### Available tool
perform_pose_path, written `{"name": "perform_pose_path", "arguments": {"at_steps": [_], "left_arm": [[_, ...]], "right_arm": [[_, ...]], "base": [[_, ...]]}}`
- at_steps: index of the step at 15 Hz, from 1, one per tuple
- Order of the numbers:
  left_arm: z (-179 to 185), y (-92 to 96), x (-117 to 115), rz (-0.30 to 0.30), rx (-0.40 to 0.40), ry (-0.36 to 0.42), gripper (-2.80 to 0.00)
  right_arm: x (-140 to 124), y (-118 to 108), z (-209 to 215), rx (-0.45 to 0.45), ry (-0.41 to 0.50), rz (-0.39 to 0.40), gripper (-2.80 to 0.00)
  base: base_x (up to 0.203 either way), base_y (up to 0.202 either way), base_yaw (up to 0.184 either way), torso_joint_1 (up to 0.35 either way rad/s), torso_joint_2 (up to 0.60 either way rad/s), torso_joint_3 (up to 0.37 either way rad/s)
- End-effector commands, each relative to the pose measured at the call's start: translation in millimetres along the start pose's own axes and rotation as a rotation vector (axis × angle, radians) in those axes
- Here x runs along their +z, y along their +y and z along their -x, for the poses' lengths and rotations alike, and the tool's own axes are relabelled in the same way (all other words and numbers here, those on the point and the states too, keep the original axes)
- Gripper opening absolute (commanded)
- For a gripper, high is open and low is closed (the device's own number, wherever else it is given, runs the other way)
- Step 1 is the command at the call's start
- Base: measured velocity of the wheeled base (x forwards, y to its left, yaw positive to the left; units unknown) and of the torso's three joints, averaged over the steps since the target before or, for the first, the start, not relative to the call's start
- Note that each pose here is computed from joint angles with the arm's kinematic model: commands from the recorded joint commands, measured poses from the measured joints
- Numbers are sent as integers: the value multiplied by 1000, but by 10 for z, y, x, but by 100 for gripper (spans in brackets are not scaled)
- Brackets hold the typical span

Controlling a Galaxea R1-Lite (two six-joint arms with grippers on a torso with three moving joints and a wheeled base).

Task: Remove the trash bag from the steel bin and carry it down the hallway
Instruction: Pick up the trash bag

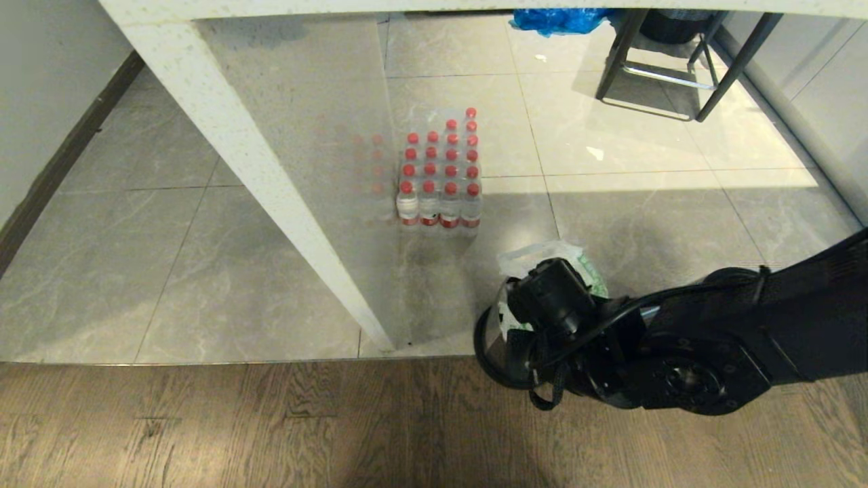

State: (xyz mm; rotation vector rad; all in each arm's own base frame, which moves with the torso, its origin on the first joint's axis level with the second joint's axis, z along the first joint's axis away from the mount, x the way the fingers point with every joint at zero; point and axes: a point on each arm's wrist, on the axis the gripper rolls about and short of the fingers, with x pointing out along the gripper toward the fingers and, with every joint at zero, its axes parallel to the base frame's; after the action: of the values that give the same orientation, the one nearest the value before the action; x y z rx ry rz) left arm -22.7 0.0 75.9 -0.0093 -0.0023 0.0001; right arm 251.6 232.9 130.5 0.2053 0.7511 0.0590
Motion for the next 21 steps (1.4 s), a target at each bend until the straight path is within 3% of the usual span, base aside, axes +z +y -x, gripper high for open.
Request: {"name": "perform_pose_path", "arguments": {"at_steps": [1,5,8,10,12,15,21], "left_arm": [[0,0,1,1,0,-1,-280],[0,0,1,1,0,-1,-280],[0,0,1,1,0,-1,-280],[0,0,1,0,0,-1,-280],[0,0,1,1,0,-1,-280],[0,0,1,1,0,-1,-280],[0,0,1,0,0,-1,-280]], "right_arm": [[184,26,225,44,-56,-22,-280],[233,-44,349,-15,-121,12,-280],[57,-130,253,-70,-47,34,-280],[-142,-235,127,-137,51,79,-280],[-265,-312,-4,-189,112,31,-280],[-465,-411,-212,-262,223,52,-280],[-387,-488,-383,-328,127,10,-280]], "base": [[0,0,0,0,0,0],[0,0,0,0,0,0],[0,0,0,0,0,0],[0,0,0,0,0,0],[0,0,0,0,0,0],[0,0,0,0,0,0],[0,0,0,0,0,0]]}}
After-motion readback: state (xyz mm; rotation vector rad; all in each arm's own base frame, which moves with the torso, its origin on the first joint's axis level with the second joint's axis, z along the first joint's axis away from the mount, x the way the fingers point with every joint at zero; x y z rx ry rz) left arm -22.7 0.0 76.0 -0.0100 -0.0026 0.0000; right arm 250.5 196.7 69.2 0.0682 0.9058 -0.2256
